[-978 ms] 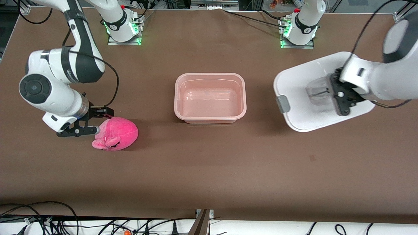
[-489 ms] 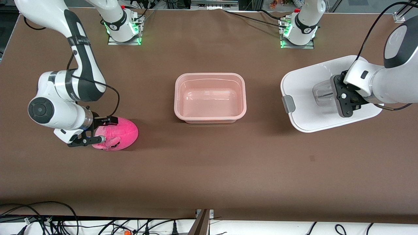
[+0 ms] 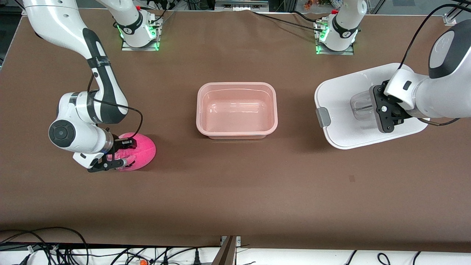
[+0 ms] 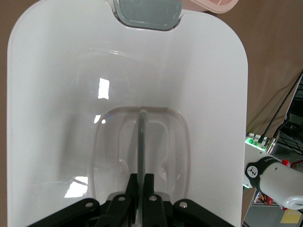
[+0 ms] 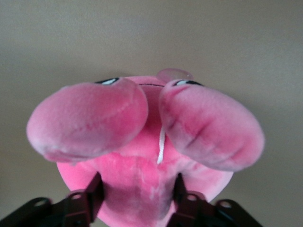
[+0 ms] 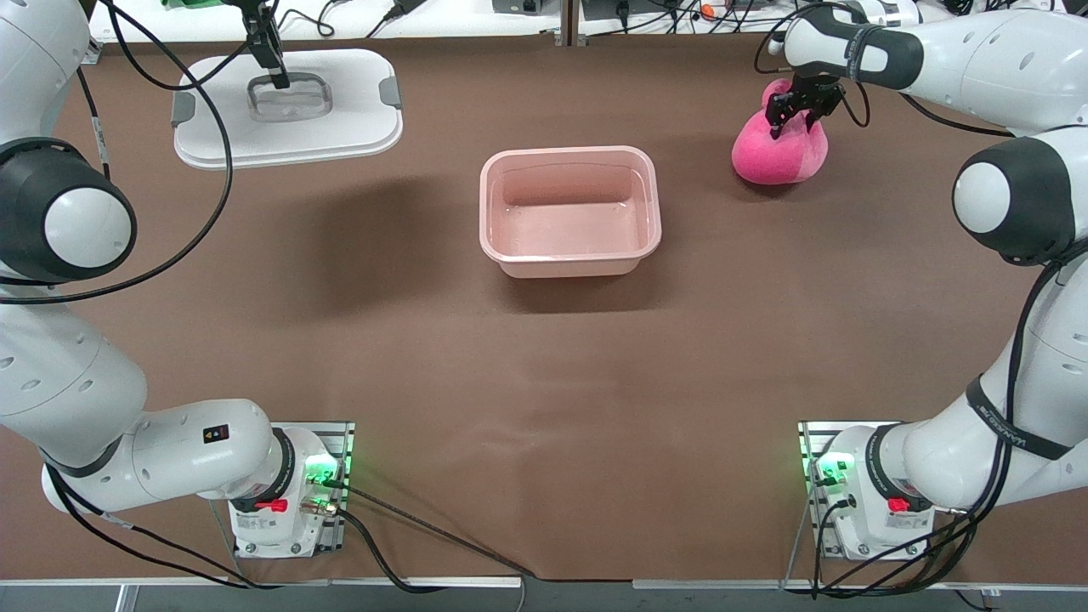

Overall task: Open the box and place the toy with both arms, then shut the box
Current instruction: 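Lower the right gripper onto the pink plush toy and grasp it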

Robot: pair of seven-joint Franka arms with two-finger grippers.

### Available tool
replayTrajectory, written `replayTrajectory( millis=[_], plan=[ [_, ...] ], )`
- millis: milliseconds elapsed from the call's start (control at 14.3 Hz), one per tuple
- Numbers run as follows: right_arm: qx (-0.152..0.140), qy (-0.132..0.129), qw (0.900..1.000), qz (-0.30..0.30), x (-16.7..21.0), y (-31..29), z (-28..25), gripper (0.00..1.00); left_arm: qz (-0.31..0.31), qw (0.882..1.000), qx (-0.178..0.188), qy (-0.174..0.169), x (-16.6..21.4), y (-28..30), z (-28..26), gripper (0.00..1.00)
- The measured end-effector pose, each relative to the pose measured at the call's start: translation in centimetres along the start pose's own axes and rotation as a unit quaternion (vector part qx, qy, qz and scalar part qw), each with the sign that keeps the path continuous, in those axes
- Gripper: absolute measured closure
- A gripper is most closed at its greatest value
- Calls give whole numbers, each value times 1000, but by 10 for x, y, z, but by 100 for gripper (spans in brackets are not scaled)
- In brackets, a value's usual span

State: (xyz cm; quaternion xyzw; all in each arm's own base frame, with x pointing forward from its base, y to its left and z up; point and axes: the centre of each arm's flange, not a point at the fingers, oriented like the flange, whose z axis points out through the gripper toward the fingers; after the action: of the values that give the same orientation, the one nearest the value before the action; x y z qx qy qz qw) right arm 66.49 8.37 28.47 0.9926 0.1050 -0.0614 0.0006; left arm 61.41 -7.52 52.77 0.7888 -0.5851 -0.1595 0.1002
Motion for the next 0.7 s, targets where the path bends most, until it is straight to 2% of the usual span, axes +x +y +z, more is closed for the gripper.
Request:
replayTrajectory(
  millis=[279, 349, 699],
  plan=[
    [1, 6, 1000, 2, 1, 4, -5, 82, -1, 1000, 0, 0, -1, -1, 0, 93],
    [1, 9, 1000, 2, 2, 4, -7, 86, 0, 1000, 0, 0, -1, -1, 0, 93],
    [1, 36, 999, -33, 10, -6, -38, 92, 0, 1000, -1, 0, 0, -1, 1, 93]
  ],
)
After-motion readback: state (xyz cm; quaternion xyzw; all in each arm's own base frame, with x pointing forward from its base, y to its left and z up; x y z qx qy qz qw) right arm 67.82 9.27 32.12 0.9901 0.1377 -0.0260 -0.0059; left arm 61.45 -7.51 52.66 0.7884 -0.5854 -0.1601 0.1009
